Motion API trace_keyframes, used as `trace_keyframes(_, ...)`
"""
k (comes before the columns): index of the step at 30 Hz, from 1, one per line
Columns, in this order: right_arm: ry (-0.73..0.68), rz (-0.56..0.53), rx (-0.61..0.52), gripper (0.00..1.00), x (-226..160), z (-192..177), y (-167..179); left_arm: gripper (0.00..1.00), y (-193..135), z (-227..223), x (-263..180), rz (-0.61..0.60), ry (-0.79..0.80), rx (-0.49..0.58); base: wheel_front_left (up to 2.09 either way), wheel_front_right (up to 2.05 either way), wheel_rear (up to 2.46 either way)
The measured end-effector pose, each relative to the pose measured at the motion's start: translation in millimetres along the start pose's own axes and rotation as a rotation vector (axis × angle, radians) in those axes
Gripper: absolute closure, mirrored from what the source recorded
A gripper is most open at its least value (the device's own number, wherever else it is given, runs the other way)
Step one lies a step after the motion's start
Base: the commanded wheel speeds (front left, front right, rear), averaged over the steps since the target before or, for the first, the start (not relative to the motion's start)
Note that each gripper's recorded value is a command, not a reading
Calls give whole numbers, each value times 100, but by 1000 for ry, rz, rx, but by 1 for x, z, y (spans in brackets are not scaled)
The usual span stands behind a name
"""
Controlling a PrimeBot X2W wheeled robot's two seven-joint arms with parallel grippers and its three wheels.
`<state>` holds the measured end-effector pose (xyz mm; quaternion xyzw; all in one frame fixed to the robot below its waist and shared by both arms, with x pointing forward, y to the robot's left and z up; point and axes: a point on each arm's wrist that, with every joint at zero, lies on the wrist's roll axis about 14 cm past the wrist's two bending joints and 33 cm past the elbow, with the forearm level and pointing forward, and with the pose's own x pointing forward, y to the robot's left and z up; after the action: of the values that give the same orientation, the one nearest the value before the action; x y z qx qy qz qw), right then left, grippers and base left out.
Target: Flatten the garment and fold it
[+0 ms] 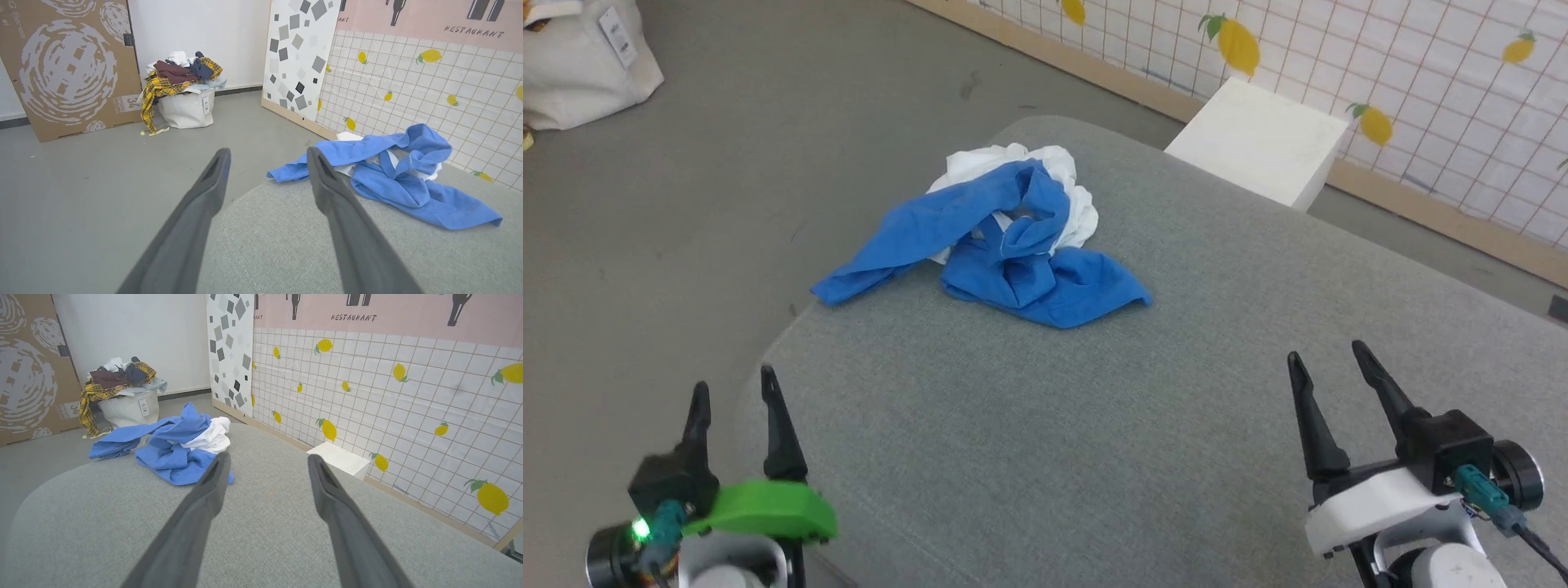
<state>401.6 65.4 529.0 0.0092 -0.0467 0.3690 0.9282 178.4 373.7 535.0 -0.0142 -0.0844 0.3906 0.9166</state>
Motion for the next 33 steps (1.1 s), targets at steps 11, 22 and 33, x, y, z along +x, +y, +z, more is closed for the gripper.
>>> trace_keyframes(11,-64,37,-29,0,39,16,-2,0,-61,62,112,-166,-49,-47,0,0,0)
trace_keyframes(22,-4,-82,43,0,48,-41,-62,0,-157,18,221,-328,259,66,0,0,0)
trace_keyframes(33,128,-276,97,0,1,-114,-130,0,-208,-157,207,-296,953,74,0,0,0)
